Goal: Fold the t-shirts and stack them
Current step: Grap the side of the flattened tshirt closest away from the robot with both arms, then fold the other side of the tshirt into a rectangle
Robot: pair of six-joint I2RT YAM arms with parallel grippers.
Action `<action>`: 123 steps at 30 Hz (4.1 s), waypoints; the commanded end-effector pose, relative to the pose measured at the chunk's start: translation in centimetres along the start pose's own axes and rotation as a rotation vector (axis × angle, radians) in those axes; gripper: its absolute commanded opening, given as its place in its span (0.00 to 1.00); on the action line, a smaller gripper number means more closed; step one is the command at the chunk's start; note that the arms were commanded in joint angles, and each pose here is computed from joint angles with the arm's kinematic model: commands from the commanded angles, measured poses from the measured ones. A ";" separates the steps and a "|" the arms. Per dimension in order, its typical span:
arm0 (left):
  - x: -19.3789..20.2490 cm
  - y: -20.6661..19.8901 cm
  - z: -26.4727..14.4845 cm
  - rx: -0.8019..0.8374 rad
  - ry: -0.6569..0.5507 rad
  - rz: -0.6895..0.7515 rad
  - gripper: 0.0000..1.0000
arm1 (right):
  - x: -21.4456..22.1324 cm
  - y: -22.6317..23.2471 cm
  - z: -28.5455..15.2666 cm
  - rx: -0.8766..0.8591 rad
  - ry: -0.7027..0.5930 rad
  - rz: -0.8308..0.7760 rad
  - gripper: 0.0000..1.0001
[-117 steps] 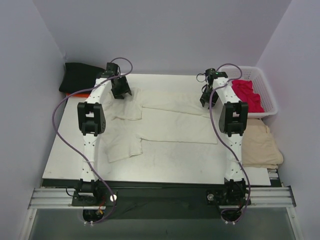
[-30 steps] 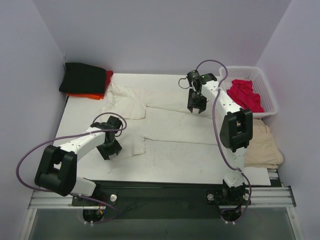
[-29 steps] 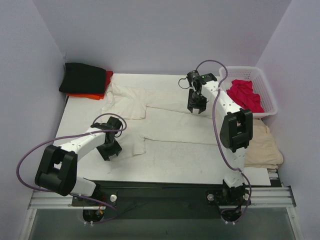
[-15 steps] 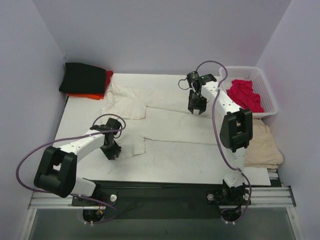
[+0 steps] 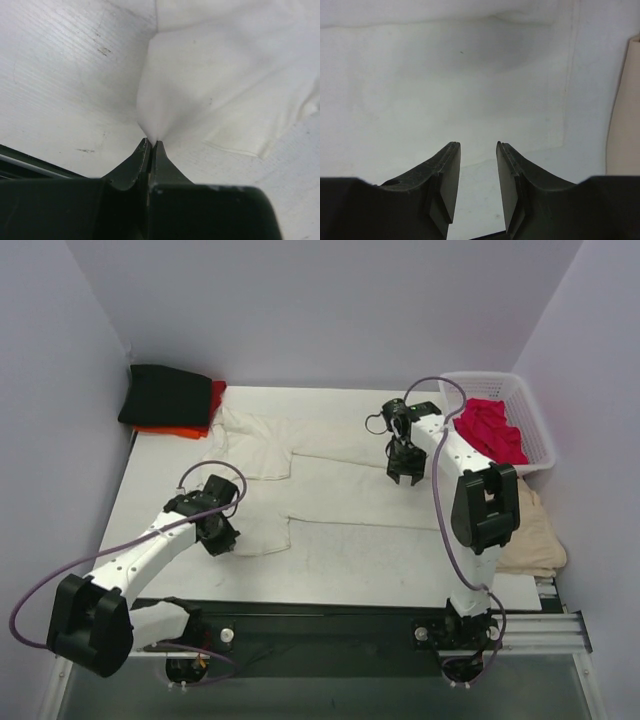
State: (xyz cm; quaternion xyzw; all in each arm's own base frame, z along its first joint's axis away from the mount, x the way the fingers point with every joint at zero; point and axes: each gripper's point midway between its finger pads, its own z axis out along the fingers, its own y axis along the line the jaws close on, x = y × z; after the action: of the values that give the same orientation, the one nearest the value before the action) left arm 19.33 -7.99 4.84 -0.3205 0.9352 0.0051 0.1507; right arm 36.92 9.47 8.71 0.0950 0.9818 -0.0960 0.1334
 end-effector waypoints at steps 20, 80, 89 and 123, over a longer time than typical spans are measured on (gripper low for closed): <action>-3.1 -2.0 -3.7 0.058 -0.097 0.108 0.00 | 9.4 -9.3 2.8 0.052 0.085 0.322 0.48; -6.6 -0.6 -11.2 0.133 -0.291 0.017 0.00 | 12.9 -11.2 2.7 0.037 0.128 0.405 0.00; -9.2 -2.5 -11.8 0.112 -0.347 0.048 0.00 | 9.5 -11.2 2.0 0.026 0.084 0.443 0.00; -24.7 -15.2 -4.5 0.181 -0.381 0.100 0.00 | -3.0 -9.6 5.8 -0.004 0.066 0.522 0.00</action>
State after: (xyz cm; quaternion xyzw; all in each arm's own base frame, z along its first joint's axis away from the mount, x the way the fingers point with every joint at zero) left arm 42.80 -5.77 14.57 -0.2570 0.9167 0.0106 0.3057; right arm 39.09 -1.15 5.22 0.3387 0.9306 -0.0424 0.1324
